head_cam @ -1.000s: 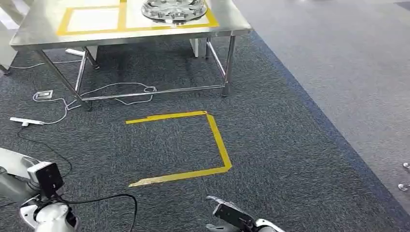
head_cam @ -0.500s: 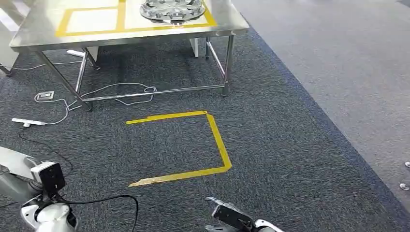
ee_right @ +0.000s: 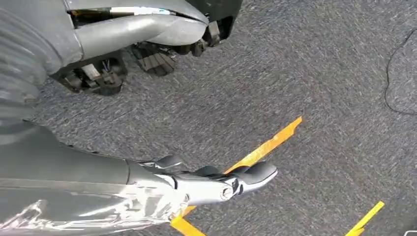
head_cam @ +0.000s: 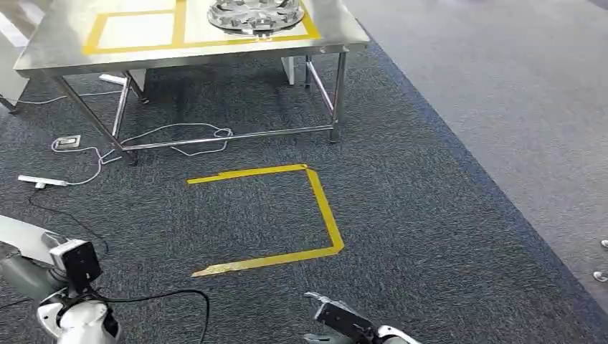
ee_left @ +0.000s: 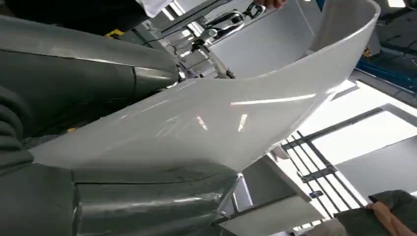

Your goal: Take the parts from the cabinet and place them on the table.

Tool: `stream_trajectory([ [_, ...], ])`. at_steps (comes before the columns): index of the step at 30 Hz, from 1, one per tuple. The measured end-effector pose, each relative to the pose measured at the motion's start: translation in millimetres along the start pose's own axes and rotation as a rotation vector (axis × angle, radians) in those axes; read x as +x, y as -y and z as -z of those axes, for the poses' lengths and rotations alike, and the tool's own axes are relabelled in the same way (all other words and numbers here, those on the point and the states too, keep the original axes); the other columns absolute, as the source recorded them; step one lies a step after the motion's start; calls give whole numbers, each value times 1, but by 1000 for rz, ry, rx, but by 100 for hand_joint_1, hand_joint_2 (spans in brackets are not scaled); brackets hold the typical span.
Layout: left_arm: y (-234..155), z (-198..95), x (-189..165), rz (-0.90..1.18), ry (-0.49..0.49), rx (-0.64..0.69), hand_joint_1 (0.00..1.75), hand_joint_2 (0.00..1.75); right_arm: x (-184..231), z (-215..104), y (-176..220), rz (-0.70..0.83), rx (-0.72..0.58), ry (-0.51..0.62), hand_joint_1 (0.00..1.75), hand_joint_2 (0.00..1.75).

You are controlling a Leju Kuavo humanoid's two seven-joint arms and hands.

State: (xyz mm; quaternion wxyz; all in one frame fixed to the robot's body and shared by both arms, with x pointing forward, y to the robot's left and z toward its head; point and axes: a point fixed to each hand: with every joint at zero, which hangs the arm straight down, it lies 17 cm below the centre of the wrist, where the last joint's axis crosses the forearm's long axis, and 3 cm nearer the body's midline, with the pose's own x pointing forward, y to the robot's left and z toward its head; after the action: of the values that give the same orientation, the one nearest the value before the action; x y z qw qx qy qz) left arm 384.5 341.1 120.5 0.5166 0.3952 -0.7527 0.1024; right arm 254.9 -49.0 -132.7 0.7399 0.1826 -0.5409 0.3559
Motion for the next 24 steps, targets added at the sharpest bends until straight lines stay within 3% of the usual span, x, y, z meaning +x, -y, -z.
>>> stream_trajectory([
  [24,9,-3,3,-59,-23,-6,175,175,1,0,-3,-2,3,1,0,175],
])
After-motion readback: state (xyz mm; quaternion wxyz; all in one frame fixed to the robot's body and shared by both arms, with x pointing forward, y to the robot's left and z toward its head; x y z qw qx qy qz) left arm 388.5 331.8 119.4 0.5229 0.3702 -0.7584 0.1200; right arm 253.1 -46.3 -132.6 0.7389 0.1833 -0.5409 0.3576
